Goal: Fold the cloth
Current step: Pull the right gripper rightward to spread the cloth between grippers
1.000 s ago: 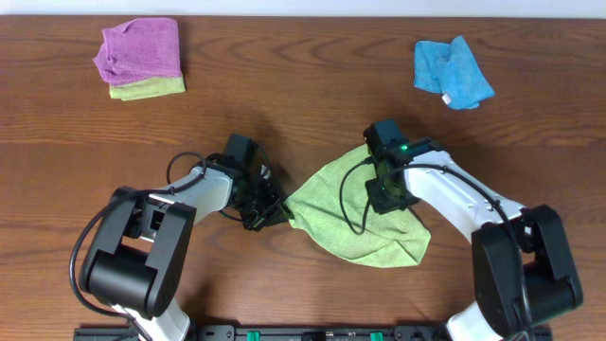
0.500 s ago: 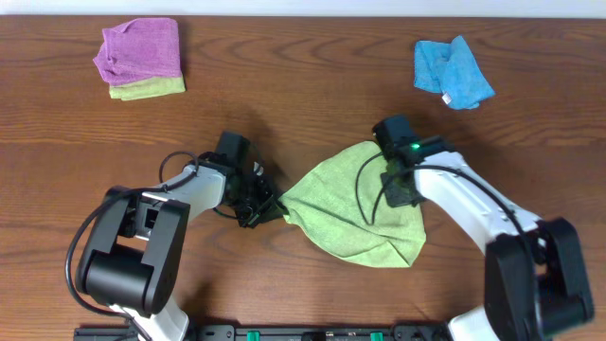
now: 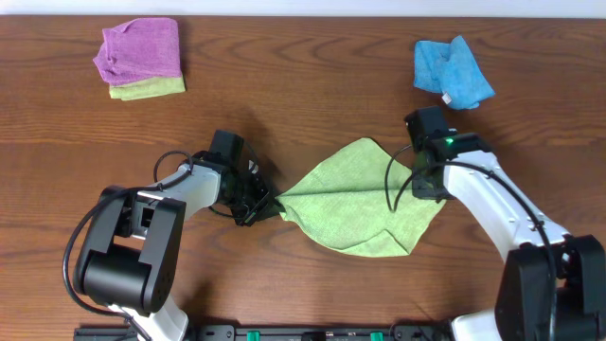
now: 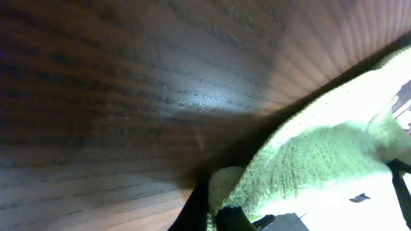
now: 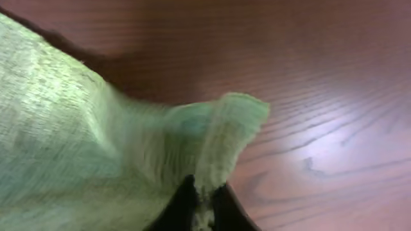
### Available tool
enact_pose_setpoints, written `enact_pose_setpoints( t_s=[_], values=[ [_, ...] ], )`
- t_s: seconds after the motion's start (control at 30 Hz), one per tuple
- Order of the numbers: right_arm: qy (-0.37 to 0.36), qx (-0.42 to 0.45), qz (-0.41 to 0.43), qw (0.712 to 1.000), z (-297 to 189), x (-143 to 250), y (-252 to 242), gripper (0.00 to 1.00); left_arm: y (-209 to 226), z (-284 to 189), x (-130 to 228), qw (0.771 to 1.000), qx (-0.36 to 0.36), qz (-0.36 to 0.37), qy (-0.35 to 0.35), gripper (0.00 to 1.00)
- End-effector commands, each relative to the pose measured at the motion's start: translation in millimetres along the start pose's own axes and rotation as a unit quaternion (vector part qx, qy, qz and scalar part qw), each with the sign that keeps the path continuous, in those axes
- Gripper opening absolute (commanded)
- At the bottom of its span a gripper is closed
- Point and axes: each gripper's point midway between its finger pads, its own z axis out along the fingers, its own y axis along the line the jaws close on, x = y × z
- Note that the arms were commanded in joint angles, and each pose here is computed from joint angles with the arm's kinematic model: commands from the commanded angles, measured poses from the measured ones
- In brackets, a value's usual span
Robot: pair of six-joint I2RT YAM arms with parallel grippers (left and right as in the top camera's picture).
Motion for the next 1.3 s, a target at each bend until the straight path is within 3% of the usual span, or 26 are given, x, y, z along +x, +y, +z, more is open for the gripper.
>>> enact_pose_setpoints(
  t_s=[0.0,0.07,0.17,0.3,0.4,0.47,0.6,0.8,1.03,1.27],
  values=[
    [-0.004,0.029,0.039,0.999,-3,-4,-20,0.22,23,5,-9,0.999,-0.036,-0.021,-0.016,0.06],
    [0.008,0.035,0.048,0.998,-1,0,-26,0.42,23,5,-9,0.999,-0.036,-0.021,-0.016,0.06],
    [0.025,0.039,0.083,0.995,-2,10,-30,0.61,22,5,-8,0.999,-0.034,-0.022,-0.013,0.06],
    [0.039,-0.018,0.098,0.994,-21,19,-20,0.70,21,5,-7,0.999,-0.031,-0.022,-0.011,0.06],
    [0.007,-0.106,0.094,0.990,-51,16,-6,0.91,20,5,-8,0.999,-0.030,-0.021,-0.013,0.06],
    [-0.023,-0.135,0.095,0.986,-70,14,-6,0.97,20,5,-8,0.999,-0.029,-0.020,-0.013,0.06],
    [-0.073,-0.193,0.083,0.975,-112,26,-10,0.99,20,5,-8,0.999,-0.029,-0.019,-0.013,0.06],
    [-0.008,-0.270,0.078,0.960,-137,89,-2,0.99,19,5,-8,0.999,-0.028,-0.018,-0.012,0.06],
    [0.076,-0.340,0.130,0.928,-108,140,34,0.99,18,6,-7,0.999,-0.025,-0.018,-0.009,0.06],
    [0.074,-0.370,0.188,0.907,-68,133,63,0.95,16,6,-5,1.000,-0.020,-0.013,-0.005,0.06]
  ],
)
